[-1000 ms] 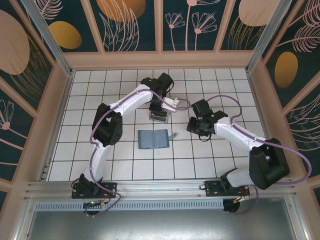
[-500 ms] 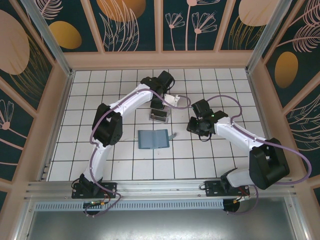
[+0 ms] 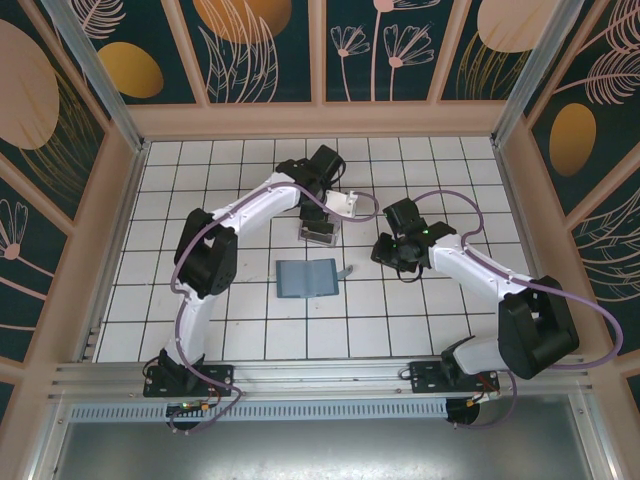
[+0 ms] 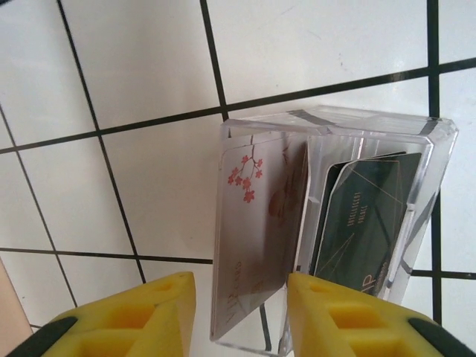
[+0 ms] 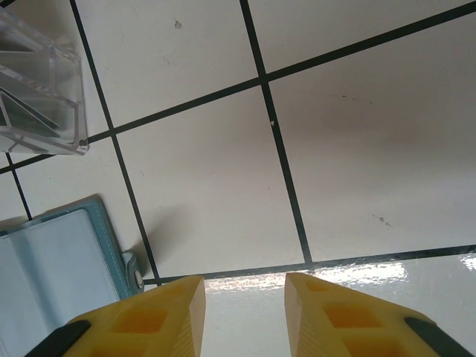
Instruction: Take the credit cards out of the card holder
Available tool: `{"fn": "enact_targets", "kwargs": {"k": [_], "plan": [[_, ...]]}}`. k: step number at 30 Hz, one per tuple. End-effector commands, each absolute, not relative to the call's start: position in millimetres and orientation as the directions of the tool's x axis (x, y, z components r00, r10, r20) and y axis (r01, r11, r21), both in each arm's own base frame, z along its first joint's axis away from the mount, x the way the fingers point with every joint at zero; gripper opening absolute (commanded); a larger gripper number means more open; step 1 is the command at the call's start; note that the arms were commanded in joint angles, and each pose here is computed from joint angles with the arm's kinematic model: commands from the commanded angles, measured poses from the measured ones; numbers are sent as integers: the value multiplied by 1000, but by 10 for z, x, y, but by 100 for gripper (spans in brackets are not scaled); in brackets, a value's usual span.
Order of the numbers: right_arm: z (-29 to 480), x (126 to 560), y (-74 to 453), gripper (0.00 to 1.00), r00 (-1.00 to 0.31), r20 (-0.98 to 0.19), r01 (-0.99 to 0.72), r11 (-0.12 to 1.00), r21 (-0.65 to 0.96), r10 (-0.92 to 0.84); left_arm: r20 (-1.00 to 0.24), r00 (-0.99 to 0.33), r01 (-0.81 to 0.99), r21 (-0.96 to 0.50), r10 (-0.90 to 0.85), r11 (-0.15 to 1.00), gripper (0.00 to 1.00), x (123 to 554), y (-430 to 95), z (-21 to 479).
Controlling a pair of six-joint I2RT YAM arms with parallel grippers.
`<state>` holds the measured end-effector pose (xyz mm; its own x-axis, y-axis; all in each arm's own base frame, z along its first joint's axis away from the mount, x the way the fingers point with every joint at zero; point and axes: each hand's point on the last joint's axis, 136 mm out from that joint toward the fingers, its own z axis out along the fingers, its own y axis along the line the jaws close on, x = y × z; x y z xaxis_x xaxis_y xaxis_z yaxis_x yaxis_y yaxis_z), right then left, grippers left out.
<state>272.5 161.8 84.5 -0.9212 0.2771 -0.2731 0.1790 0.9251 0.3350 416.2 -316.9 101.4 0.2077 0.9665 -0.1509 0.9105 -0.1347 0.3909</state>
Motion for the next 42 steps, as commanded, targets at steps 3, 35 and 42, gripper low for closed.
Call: {"fn": "enact_targets", "kwargs": {"k": [3,35,42], "plan": [[848,2714,1615,34,-921,-275,174,922,345,277,-175,217,916,377,960,-138,42,4094,-3160,1125],[831,2694,1583,34,-921,-273,182,925,333,279,-115,156,876,474,981,-84,53,4564,-3195,976],[897,2755,1493,34,-907,-315,185,937,297,279,-204,148,844,536,968,-16,55,4571,-3246,1288]]}}
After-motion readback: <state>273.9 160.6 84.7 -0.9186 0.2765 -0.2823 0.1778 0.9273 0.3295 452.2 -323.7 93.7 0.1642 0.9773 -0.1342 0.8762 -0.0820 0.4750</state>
